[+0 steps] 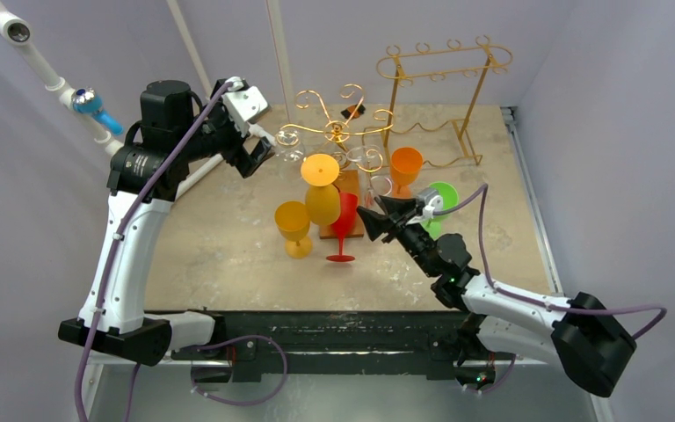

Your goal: Place the wine glass upside down on the wine glass rack

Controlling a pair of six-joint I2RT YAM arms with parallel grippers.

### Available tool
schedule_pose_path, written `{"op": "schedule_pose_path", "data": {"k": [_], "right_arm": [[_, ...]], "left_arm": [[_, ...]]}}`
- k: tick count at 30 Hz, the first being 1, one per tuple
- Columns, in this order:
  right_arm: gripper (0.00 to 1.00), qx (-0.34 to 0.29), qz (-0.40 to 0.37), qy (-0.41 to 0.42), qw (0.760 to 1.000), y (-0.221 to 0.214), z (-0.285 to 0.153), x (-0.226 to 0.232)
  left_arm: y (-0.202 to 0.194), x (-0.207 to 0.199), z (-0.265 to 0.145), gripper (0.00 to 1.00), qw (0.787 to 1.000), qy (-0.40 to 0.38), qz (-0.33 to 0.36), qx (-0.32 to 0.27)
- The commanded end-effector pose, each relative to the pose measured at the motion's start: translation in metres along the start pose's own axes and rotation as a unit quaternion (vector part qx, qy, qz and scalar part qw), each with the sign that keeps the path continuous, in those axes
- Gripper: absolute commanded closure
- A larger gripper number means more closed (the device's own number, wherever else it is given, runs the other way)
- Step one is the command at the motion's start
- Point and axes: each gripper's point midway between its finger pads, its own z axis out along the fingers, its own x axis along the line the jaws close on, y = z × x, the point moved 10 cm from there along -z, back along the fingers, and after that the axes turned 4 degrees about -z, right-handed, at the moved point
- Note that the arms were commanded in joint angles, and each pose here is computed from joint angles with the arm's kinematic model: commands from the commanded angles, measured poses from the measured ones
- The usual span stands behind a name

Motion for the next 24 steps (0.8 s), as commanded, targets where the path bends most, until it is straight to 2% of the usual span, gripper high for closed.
{"op": "schedule_pose_path", "data": {"k": [1, 9, 14, 24], "right_arm": [[1.00, -0.050, 0.031, -0.023, 0.998, 0.009, 0.003, -0.002], [1.00, -0.110, 0.030, -0.011, 0.993, -0.004, 0.006, -0.004], [1.00, -0.120, 0.030, -0.013, 0.992, -0.015, 0.016, -0.005], [1.00, -0.177, 0.012, -0.045, 0.983, -0.004, 0.022, -0.010]], "left_arm": [[0.005, 0.001, -0.010, 0.06, 1.000, 0.027, 0.000, -0.001], [0.005, 0.002, -0.008, 0.06, 1.000, 0.025, -0.001, -0.002], [0.004, 0.001, -0.009, 0.06, 1.000, 0.027, 0.000, 0.000], [0.003, 0.002, -0.008, 0.06, 1.000, 0.027, 0.004, 0.004]]}}
